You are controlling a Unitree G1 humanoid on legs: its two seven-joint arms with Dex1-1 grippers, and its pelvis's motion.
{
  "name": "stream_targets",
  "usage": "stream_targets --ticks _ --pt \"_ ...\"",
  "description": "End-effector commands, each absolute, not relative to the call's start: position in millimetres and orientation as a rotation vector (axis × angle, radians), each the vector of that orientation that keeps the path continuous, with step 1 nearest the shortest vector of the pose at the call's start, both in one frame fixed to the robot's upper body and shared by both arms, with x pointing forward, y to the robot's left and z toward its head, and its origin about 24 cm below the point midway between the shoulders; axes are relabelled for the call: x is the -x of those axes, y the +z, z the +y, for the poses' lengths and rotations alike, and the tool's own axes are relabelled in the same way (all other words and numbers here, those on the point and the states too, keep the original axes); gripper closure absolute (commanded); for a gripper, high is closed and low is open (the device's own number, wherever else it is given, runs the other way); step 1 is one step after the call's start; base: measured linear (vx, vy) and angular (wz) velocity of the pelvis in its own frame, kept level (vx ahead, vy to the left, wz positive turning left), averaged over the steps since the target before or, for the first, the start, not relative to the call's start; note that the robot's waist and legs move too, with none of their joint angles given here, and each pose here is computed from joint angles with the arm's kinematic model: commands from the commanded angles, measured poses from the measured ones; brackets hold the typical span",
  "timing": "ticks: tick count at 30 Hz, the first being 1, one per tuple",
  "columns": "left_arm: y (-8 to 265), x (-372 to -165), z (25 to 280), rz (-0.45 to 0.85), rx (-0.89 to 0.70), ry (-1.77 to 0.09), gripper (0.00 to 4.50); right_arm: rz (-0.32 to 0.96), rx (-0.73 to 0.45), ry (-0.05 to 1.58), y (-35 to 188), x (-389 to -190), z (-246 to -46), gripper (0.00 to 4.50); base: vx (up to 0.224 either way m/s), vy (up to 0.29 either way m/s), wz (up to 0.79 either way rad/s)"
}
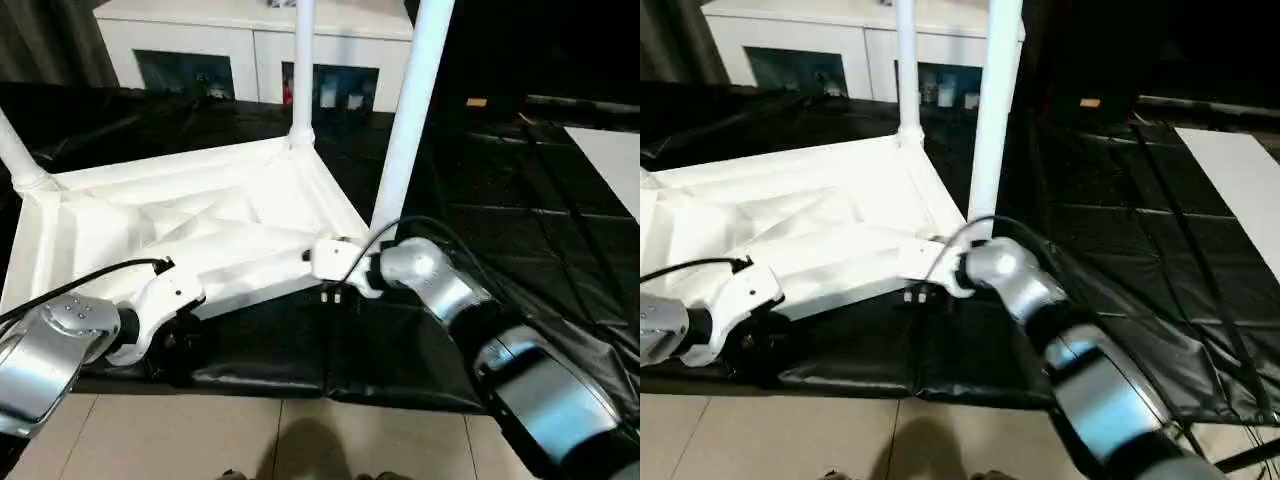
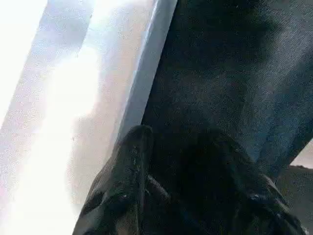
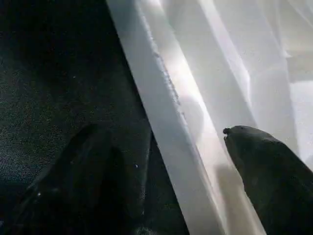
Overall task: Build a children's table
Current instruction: Rotate table base
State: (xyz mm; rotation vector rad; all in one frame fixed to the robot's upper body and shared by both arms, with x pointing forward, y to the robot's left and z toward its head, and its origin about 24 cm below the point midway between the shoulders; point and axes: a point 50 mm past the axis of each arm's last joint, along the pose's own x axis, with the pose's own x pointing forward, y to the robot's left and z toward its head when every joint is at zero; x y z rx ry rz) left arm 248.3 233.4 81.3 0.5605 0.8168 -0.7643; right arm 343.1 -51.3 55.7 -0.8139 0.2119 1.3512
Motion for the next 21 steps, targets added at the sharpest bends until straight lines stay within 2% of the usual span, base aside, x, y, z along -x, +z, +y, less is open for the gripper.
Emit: stream_targets --ticks 1,5,8,15,19,21 --pt "84 -256 241 0.800 -0.599 -0.678 2.56 0.270 0.853 1.359 53 -345.4 -56.5 0.40 0.000 0.000 0.00" --pt "86 -260 245 0.792 -0.610 -0.623 2.56 0.338 0.854 1.365 50 -346.8 -61.9 0.40 0.000 0.000 0.00" --pt "85 -263 252 0.797 -0.641 -0.570 2.56 0.456 0.890 1.369 44 -348.1 -77.0 0.40 0.000 0.000 0.00" --pt "84 -270 257 0.779 -0.683 -0.527 2.56 0.528 0.875 1.313 42 -351.0 -101.6 0.40 0.000 0.000 0.00" --pt "84 -276 253 0.740 -0.686 -0.521 2.56 0.548 0.855 1.280 40 -351.4 -112.7 0.40 0.000 0.000 0.00" --pt "84 -283 245 0.691 -0.688 -0.527 2.56 0.565 0.831 1.248 38 -350.4 -126.6 0.40 0.000 0.000 0.00"
